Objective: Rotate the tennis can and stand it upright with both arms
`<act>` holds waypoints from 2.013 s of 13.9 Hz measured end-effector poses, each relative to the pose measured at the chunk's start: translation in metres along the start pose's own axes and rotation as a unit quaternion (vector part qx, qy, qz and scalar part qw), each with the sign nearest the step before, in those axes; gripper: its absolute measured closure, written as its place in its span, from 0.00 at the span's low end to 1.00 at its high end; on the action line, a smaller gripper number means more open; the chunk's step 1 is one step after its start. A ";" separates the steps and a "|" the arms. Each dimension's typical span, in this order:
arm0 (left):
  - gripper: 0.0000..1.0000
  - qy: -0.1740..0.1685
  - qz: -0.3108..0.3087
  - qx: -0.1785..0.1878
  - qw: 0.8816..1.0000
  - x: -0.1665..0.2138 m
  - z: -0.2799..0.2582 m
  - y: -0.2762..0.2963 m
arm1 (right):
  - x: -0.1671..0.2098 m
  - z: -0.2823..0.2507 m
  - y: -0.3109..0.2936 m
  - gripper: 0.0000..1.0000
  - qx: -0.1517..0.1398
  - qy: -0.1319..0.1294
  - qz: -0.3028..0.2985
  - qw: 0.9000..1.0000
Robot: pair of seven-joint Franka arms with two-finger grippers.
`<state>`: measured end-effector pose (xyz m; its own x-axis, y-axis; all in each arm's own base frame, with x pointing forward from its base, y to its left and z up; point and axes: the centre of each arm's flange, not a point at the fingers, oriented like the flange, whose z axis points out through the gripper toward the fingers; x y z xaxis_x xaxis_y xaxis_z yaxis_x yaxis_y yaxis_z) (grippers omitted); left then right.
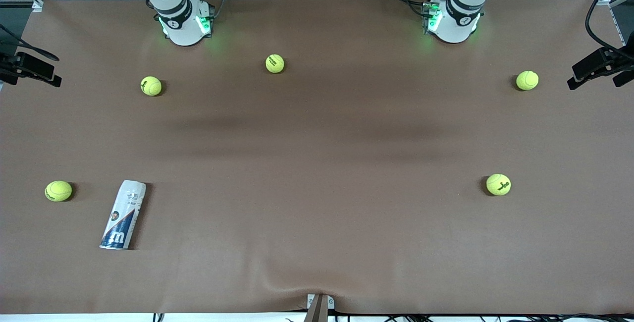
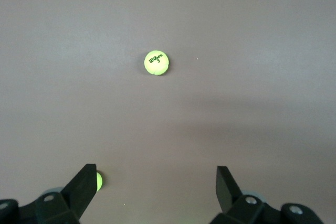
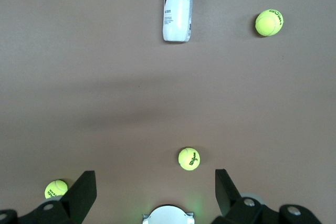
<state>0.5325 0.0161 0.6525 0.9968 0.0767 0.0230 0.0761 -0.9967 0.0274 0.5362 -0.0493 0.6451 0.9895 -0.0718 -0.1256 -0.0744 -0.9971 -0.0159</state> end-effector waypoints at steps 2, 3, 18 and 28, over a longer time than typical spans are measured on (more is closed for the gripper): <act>0.00 -0.006 0.000 0.000 1.000 -0.001 0.001 0.000 | 0.000 0.000 0.000 0.00 0.000 0.001 0.000 1.000; 0.00 -0.007 0.000 0.000 1.000 -0.002 0.001 0.000 | 0.000 0.000 0.000 0.00 0.000 0.002 0.000 1.000; 0.00 -0.008 -0.002 0.000 1.000 -0.001 0.002 -0.002 | 0.163 0.233 0.026 0.00 -0.013 -0.011 0.021 1.000; 0.00 -0.011 -0.003 0.001 1.000 0.000 0.004 -0.003 | 0.216 0.360 0.032 0.00 -0.023 0.039 0.023 0.999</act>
<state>0.5322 0.0195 0.6480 0.9966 0.0827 0.0002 0.0827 -0.9962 0.0262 0.7032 -0.0881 0.2605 0.9920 -0.1168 -0.0484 -0.1153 -0.9928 0.0330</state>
